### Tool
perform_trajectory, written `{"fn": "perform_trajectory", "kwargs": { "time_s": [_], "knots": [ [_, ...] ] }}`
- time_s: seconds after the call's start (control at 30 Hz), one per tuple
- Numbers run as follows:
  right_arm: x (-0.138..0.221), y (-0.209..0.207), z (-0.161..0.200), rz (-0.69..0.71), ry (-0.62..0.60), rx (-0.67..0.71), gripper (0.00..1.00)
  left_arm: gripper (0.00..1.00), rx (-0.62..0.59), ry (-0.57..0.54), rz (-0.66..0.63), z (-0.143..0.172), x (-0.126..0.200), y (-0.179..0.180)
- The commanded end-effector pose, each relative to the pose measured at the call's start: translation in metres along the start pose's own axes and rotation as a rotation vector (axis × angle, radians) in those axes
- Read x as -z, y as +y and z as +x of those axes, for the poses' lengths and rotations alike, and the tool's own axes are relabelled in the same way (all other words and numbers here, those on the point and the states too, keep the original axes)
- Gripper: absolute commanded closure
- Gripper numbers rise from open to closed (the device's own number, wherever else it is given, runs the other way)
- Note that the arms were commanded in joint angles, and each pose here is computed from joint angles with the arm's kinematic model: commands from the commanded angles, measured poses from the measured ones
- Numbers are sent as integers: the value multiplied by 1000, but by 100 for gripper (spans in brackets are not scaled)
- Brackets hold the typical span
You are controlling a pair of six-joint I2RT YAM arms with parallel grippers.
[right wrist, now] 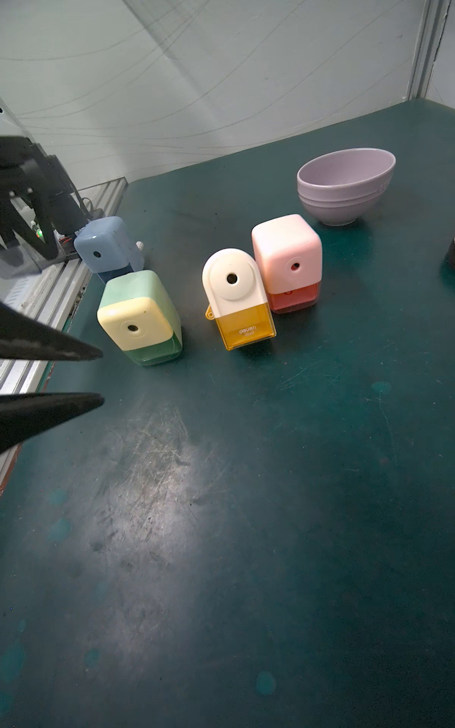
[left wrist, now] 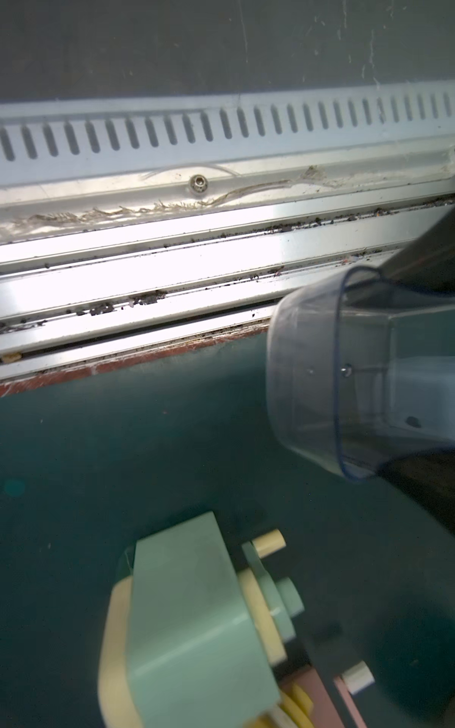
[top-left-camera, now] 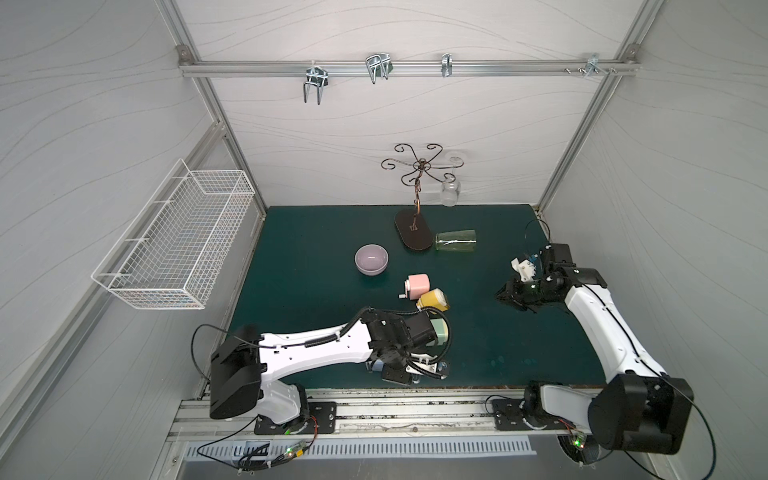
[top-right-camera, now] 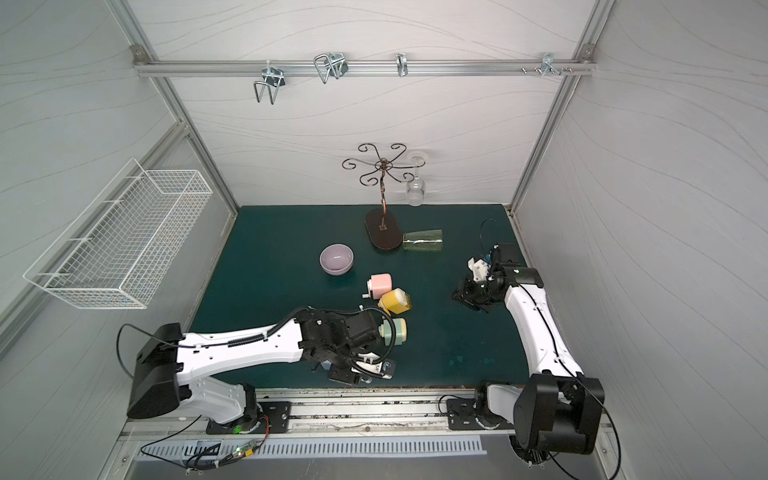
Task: Put the tray back into the pencil sharpener
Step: Place the container at the center of the board.
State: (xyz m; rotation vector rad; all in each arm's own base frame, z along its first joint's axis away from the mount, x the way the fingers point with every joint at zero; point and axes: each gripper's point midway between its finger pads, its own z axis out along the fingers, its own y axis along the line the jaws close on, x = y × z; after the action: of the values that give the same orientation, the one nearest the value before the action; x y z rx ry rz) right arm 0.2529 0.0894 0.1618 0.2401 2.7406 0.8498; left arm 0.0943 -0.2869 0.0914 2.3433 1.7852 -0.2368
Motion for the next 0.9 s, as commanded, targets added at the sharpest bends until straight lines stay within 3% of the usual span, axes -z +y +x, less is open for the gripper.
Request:
{"fn": "perform_trajectory", "kwargs": {
  "time_s": [0.0,0.33,0.7,0.87],
  "knots": [
    [0,-4,9,5,22,-16,82,57,-81,-9,-44,-16,-12,18],
    [0,-3,13,-4,26,-19,82,53,-97,85,3,-16,-47,25],
    [2,-1,11,-11,24,-12,82,48,-13,204,-30,-6,-73,40],
    [2,-1,10,-8,25,-5,82,31,9,218,-49,-5,-74,44]
  ]
}}
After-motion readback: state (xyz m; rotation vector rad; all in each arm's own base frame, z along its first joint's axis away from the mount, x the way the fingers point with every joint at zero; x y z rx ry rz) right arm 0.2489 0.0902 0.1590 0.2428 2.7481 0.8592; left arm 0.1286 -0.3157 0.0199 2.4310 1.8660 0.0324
